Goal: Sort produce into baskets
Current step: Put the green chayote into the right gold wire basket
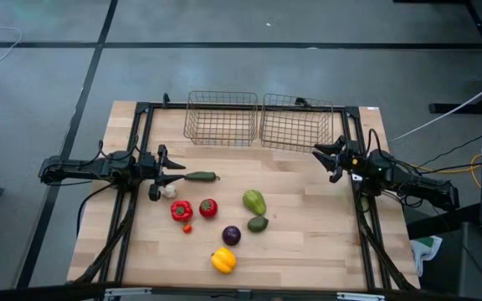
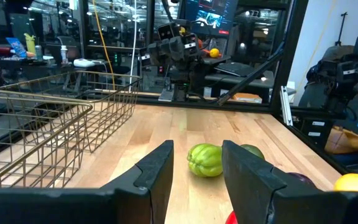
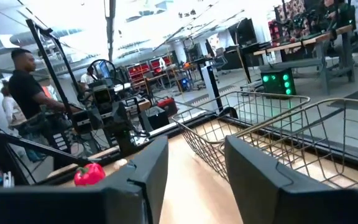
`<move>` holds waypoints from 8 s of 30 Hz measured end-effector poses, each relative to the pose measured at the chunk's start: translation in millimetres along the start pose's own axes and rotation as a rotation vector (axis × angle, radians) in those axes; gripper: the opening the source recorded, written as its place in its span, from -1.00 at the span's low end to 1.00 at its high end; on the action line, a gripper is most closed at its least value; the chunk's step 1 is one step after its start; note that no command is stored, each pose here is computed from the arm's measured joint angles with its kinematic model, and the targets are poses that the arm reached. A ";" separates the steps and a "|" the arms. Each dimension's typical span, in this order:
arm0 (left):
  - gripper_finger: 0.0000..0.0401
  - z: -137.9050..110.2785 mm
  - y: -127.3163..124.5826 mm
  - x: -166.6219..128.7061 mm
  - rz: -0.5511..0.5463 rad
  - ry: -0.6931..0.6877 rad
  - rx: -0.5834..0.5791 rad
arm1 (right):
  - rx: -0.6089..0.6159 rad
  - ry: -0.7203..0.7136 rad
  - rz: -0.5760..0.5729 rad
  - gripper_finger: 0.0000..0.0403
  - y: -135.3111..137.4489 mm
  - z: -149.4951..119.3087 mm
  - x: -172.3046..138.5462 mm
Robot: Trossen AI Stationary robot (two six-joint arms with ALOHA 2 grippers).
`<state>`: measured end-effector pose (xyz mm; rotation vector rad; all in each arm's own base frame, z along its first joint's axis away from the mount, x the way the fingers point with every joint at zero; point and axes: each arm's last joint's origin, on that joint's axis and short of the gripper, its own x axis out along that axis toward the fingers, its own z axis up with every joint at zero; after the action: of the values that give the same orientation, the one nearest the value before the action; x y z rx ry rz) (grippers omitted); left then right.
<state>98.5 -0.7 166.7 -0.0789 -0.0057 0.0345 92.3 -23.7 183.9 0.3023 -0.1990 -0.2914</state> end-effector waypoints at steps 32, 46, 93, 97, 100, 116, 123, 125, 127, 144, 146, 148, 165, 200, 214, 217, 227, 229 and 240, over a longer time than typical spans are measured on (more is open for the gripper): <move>-0.33 0.0 0.0 0.0 0.001 0.000 0.000 | 0.090 0.362 0.171 0.27 41.8 81.8 62.7; -0.33 0.0 0.0 0.0 0.000 0.000 0.000 | 0.321 0.818 0.184 0.27 54.7 68.3 145.9; -0.33 -0.1 0.0 0.0 0.000 0.000 0.000 | 0.098 1.052 -0.213 0.27 146.7 -82.8 189.8; -0.33 0.0 0.0 0.0 0.000 0.000 0.000 | 0.103 1.053 -0.205 0.27 147.1 -82.7 190.0; -0.33 -0.1 0.0 0.0 0.000 0.000 0.000 | 0.103 1.053 -0.205 0.27 147.1 -82.7 190.1; -0.33 -0.1 0.0 0.0 0.000 0.000 0.000 | 0.107 1.061 -0.201 0.27 147.1 -83.0 189.7; -0.33 -0.1 0.0 0.0 0.000 0.000 0.000 | 0.109 1.108 -0.165 0.29 147.5 -83.9 187.7; -0.33 -0.1 0.0 0.0 0.000 0.000 0.000 | 0.103 1.115 -0.167 0.34 147.1 -84.2 187.1; -0.33 -0.1 0.0 0.0 0.000 0.000 0.000 | 0.104 1.123 -0.165 0.42 147.0 -84.4 186.7; -0.33 0.0 0.0 0.0 0.000 0.000 0.000 | 0.106 1.165 -0.199 0.84 143.4 -106.0 188.5; -0.33 -0.2 0.0 0.0 0.000 0.001 0.000 | 0.107 1.164 -0.197 0.84 143.4 -107.5 189.0; -0.33 -0.1 0.0 0.0 0.000 0.000 0.000 | 0.107 1.160 -0.197 0.84 143.5 -107.2 189.1; -0.33 -0.1 0.0 0.0 0.000 0.001 0.000 | 0.092 1.171 -0.212 0.84 139.4 -129.2 192.2; -0.33 0.1 -0.1 0.0 -0.001 -0.001 0.000 | 0.062 1.053 -0.206 0.13 145.1 -99.5 194.3; -0.33 0.0 0.0 0.0 -0.001 0.000 0.000 | -0.125 0.874 -0.406 0.15 123.9 -12.9 172.6; -0.33 0.1 0.0 -0.1 -0.001 -0.001 0.000 | -0.138 0.839 -0.444 0.15 110.7 4.3 172.8; -0.33 -0.3 0.0 0.3 0.000 0.005 0.000 | -0.245 0.802 -0.579 0.16 49.9 39.0 183.8; -0.33 -0.3 0.0 0.3 0.000 0.005 0.000 | -0.256 0.805 -0.620 0.16 36.6 43.0 185.1; -0.33 -0.3 0.0 0.3 0.000 0.005 0.000 | -0.242 0.824 -0.722 0.16 -6.6 55.7 186.1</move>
<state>98.8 -0.7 166.4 -0.0787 -0.0008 0.0342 252.2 -102.2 261.6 0.2231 0.7739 -0.8659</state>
